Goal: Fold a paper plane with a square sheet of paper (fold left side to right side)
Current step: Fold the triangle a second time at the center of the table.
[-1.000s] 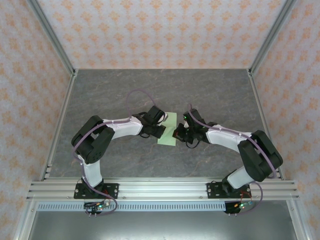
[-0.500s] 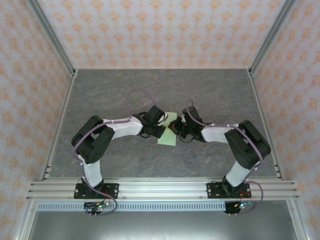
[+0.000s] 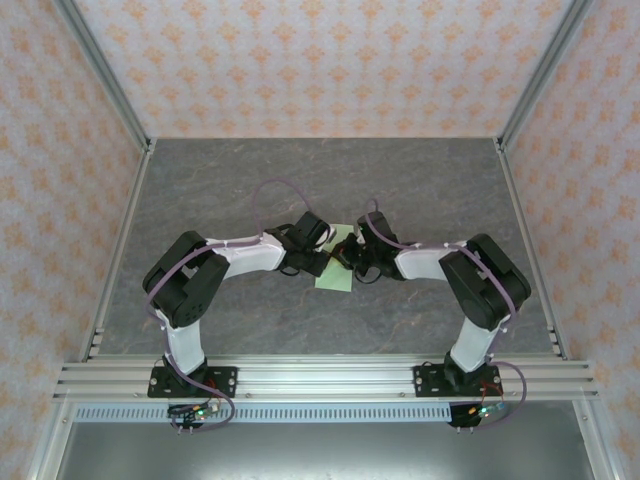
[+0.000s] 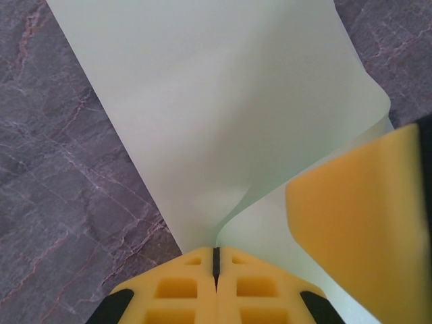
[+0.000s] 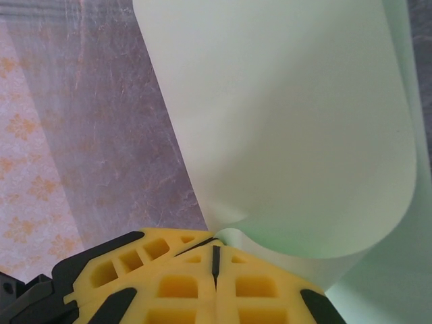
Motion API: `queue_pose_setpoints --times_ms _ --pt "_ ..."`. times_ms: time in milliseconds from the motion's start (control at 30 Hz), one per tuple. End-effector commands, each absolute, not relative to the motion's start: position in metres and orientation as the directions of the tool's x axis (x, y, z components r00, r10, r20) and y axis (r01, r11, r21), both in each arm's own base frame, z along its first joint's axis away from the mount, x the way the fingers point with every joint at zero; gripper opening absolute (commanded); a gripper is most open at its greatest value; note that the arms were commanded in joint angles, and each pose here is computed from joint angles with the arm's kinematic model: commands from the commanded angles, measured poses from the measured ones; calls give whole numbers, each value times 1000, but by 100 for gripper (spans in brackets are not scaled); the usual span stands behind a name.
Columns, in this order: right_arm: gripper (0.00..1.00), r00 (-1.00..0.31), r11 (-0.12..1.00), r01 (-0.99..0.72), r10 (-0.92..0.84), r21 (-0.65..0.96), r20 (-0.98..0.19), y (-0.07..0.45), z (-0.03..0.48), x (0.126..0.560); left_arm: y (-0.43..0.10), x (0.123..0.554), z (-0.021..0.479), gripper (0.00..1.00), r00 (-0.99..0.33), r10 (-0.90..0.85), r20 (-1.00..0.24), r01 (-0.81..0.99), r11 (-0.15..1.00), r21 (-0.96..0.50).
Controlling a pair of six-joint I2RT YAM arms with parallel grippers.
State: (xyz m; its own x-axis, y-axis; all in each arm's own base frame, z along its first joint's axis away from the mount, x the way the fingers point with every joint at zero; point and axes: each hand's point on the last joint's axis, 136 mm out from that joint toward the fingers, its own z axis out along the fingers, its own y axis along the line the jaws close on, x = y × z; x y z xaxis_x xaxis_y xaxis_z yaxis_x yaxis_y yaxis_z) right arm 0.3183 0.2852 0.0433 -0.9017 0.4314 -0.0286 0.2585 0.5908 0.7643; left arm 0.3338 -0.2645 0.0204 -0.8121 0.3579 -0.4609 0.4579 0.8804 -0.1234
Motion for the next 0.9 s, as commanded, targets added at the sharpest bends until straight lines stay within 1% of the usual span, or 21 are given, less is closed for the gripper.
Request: queue_pose_setpoints --times_ms 0,400,867 --pt "4 -913 620 229 404 751 -54 289 43 319 -260 332 17 0 -806 376 -457 469 877 -104" --pt "4 -923 681 232 380 694 -64 278 24 309 -258 332 17 0 -806 383 -451 470 877 -96" --pt "4 -925 696 234 374 679 -65 276 17 307 -261 338 26 0 -805 356 -475 455 884 -108"
